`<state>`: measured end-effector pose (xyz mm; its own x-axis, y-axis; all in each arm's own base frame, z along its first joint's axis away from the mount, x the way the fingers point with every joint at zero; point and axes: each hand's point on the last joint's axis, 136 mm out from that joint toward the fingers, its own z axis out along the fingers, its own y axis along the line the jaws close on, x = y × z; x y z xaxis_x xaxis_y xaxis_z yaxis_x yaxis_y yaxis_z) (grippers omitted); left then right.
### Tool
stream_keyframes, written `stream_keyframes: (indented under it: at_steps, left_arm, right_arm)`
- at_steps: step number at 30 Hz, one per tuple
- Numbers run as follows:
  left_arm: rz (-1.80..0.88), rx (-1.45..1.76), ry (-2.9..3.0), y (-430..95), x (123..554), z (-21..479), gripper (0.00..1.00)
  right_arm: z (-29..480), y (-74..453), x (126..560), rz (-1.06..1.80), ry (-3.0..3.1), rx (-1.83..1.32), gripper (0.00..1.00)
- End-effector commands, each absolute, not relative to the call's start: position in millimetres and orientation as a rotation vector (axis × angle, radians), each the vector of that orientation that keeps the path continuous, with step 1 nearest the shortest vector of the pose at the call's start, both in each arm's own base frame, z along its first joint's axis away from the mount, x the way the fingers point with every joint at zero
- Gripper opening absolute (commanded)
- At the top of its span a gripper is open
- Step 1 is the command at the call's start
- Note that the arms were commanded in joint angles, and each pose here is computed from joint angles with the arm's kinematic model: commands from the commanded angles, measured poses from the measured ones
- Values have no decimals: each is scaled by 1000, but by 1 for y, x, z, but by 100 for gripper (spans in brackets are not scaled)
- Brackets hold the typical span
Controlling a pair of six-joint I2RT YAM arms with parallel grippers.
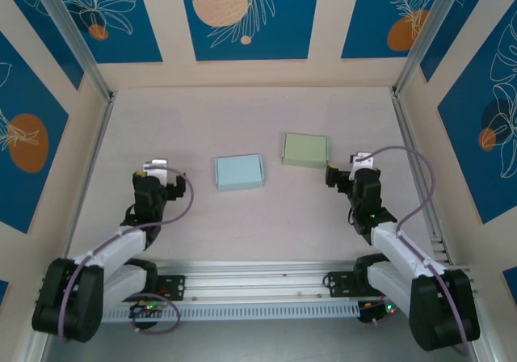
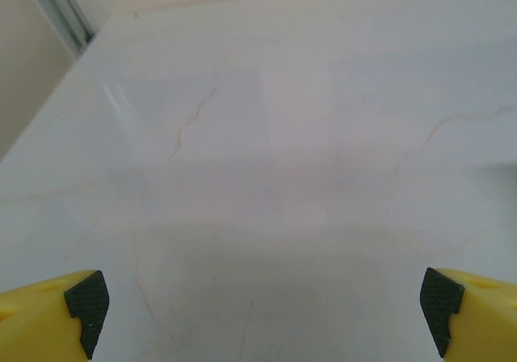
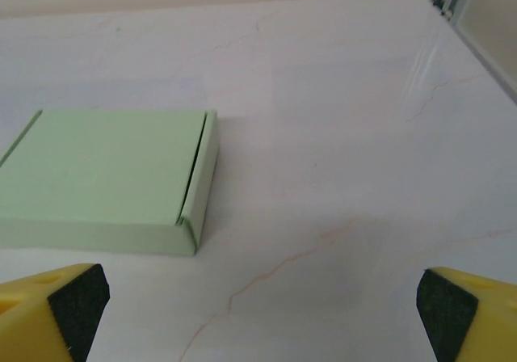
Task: Fold the paper box
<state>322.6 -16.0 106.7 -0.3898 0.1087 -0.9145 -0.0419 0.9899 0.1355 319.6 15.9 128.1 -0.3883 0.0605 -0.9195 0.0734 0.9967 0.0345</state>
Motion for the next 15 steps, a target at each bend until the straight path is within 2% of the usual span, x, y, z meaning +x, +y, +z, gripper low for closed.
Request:
stream_keyframes:
  at_steps: [1,8,15]
  left_arm:
    - [125,99,1852,-24,340,126,100]
    - [58,166,1799,-38,358,128,100]
    - [31,243,1837,-46,375,104,100]
  right_arm:
    - [147,22,335,62,1846,42,100]
    - [136,30,354,101,1837,-21,100]
    - [121,47,375,151,1852,-134,100]
